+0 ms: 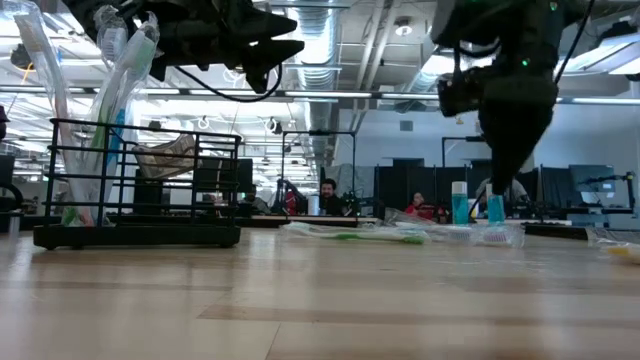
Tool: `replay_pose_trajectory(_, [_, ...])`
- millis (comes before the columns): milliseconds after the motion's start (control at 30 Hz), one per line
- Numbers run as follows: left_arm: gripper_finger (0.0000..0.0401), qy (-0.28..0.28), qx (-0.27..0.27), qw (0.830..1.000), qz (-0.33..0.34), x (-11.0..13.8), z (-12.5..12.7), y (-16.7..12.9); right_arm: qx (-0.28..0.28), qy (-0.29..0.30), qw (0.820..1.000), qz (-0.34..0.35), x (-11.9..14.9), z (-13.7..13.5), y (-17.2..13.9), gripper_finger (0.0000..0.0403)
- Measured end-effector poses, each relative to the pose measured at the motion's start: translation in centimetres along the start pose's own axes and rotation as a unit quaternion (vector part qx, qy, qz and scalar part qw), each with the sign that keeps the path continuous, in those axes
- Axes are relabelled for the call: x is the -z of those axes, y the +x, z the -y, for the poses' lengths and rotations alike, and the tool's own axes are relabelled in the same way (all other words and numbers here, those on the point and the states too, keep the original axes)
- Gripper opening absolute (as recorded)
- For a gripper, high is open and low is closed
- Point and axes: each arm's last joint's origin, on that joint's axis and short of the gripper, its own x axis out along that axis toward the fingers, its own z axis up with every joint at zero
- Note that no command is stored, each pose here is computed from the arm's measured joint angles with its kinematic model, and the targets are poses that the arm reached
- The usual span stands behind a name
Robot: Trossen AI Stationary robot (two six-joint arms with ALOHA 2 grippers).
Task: Pick & Place toothbrushing station
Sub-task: Put the left purple toothbrush into the top right section of the mesh organizer
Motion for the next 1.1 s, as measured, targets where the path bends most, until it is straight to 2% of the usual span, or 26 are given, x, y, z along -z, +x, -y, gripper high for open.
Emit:
replay_pose_trajectory(267, [0.0158, 0.0, 0.0, 1.0, -0.001, 0.0, 0.0, 0.0, 0.017, 0.055, 0.998, -0.017, 0.9, 1.2, 1.5, 0.0082])
replay_pose_trajectory(467, [0.0158, -0.001, 0.0, 1.0, -0.001, 0.0, 0.0, 0.0, 0.014, 0.071, 0.997, -0.012, 1.1, 1.7, 2.4, 0.0082])
replay_pose_trajectory(867, [0.0158, -0.002, 0.0, 1.0, -0.001, 0.0, 0.0, 0.0, -0.003, 0.079, 0.997, -0.014, 1.3, 1.6, 3.1, 0.0082])
replay_pose_trajectory(1100, [0.0158, -0.003, 0.0, 1.0, -0.002, 0.1, 0.0, 0.0, 0.013, 0.056, 0.996, -0.061, 1.3, 1.2, 5.5, 0.0082])
